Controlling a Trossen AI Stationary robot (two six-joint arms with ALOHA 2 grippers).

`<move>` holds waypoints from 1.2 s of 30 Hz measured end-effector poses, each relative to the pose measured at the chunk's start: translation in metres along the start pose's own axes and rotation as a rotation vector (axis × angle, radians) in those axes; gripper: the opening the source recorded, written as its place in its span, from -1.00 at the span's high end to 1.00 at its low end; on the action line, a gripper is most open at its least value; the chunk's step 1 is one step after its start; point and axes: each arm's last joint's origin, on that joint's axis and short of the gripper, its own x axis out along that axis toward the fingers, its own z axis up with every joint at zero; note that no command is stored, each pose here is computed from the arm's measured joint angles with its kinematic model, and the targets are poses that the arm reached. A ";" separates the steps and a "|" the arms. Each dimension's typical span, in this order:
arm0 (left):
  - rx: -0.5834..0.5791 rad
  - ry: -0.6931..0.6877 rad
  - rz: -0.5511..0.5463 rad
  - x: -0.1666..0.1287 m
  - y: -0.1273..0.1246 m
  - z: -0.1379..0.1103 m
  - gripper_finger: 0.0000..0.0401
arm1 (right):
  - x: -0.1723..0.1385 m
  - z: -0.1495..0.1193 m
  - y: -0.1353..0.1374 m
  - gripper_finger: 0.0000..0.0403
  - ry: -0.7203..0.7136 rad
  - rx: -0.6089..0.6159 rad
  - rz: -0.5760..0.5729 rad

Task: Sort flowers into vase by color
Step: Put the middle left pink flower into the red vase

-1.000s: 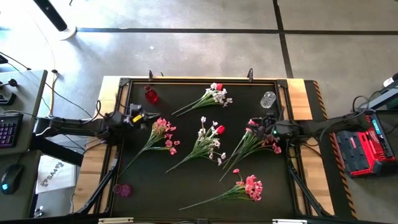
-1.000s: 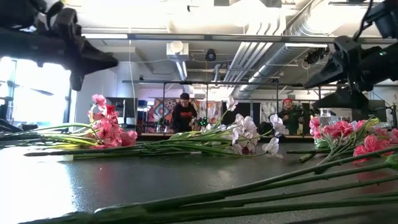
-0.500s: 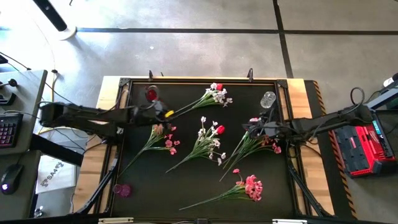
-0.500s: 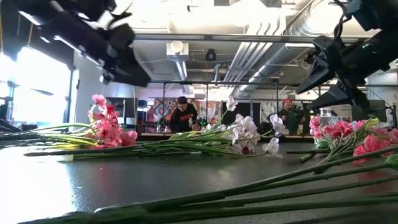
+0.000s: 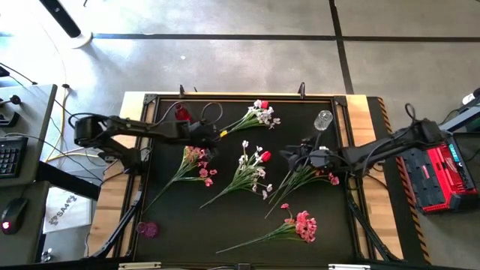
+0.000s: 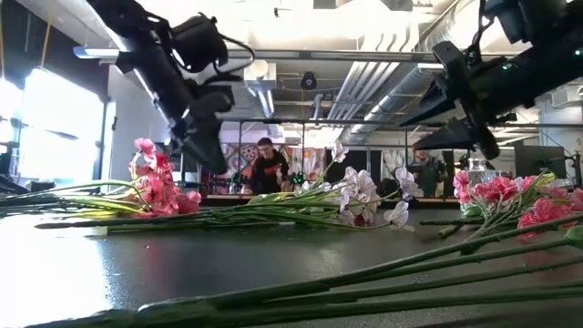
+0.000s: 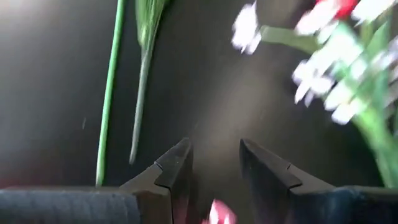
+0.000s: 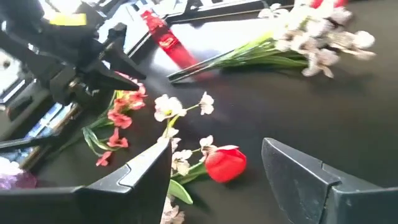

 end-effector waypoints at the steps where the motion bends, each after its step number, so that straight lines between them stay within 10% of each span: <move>1: -0.013 0.047 0.027 -0.002 0.000 -0.003 0.39 | 0.002 -0.001 0.001 -0.17 -0.001 -0.020 0.004; 6: -0.009 0.151 0.139 -0.022 -0.006 -0.017 0.39 | 0.011 -0.008 0.001 -0.17 -0.026 -0.081 -0.029; 17: 0.004 0.068 0.013 -0.087 -0.028 -0.037 0.39 | 0.018 -0.010 -0.003 -0.17 -0.073 -0.088 -0.085; 36: -0.094 0.389 0.088 -0.071 -0.036 -0.135 0.40 | 0.019 -0.008 -0.003 -0.17 -0.088 -0.057 -0.094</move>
